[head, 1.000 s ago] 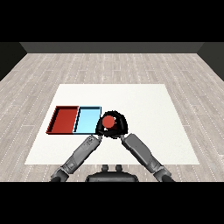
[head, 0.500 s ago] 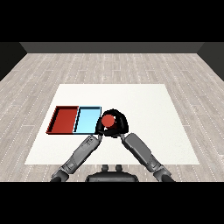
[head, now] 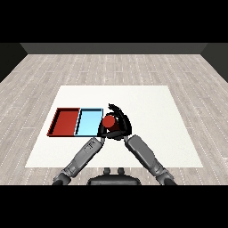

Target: Pick the red can and put it in the red box

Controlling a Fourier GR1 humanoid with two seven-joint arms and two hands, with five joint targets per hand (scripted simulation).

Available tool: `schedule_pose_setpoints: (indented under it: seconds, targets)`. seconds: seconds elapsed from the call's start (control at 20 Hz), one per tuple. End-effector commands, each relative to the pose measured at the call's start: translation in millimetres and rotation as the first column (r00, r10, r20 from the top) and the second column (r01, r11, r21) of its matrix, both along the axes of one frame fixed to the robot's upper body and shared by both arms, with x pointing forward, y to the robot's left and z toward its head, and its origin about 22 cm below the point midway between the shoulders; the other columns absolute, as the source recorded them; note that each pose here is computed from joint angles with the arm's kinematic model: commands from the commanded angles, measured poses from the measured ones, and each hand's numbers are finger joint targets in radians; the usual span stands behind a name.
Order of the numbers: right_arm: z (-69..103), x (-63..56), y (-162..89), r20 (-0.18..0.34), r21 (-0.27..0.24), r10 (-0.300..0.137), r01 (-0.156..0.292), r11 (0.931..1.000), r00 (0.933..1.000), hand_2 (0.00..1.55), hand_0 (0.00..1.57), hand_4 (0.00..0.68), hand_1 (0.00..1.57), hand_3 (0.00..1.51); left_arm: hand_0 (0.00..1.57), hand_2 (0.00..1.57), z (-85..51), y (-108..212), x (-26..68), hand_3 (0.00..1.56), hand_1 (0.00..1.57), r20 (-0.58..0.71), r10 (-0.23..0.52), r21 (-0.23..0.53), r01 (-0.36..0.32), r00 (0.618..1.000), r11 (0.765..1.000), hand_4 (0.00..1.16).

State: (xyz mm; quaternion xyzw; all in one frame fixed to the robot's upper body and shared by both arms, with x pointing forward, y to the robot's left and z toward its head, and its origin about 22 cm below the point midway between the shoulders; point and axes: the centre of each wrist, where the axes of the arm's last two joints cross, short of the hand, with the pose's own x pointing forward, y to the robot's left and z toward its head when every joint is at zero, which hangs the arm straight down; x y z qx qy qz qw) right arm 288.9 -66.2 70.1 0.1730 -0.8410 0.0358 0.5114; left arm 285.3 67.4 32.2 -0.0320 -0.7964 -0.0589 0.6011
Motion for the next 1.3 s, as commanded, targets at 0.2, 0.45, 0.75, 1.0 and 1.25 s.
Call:
schedule_pose_setpoints:
  seconds: [0.2, 0.45, 0.75, 1.0, 1.25]
  targets:
    - [3.6, -1.4, -20.2, 0.050, -0.044, -0.072, 0.075, 0.9962, 0.9961, 0.00, 0.00, 0.000, 0.00, 0.00, 1.57, 1.57, -10.1, 7.0, -14.9, 1.49, 1.57, -0.024, 0.016, 0.013, -0.016, 1.000, 1.000, 1.15]
    - [58.3, -1.6, -43.8, 0.111, 0.034, -0.129, 0.126, 0.9915, 0.9855, 0.00, 0.00, 0.000, 0.00, 0.00, 1.57, 1.57, -25.3, 12.9, -7.1, 1.49, 1.57, -0.048, 0.011, -0.026, -0.013, 0.999, 1.000, 1.14]
    - [87.4, -7.4, -88.3, 0.187, 0.053, -0.239, 0.233, 0.9710, 0.9528, 0.00, 0.00, 0.000, 0.00, 0.00, 1.57, 1.55, -19.8, 34.9, -8.4, 1.45, 1.57, -0.038, 0.056, 0.003, -0.056, 0.998, 0.998, 1.12]
    - [62.0, -9.9, -132.3, 0.124, 0.093, -0.298, 0.288, 0.9530, 0.9464, 0.00, 0.00, 0.000, 0.00, 0.00, 1.57, 1.57, 2.7, 62.8, -3.6, 1.47, 1.57, 0.013, 0.102, 0.030, -0.102, 0.995, 0.994, 1.13]
    - [28.4, -23.8, -174.8, 0.070, 0.056, -0.348, 0.345, 0.9370, 0.9348, 0.00, 0.00, 0.000, 0.00, 0.00, 1.57, 1.57, 3.4, 94.8, -3.2, 1.46, 1.57, 0.042, 0.163, 0.085, -0.166, 0.986, 0.982, 1.11]
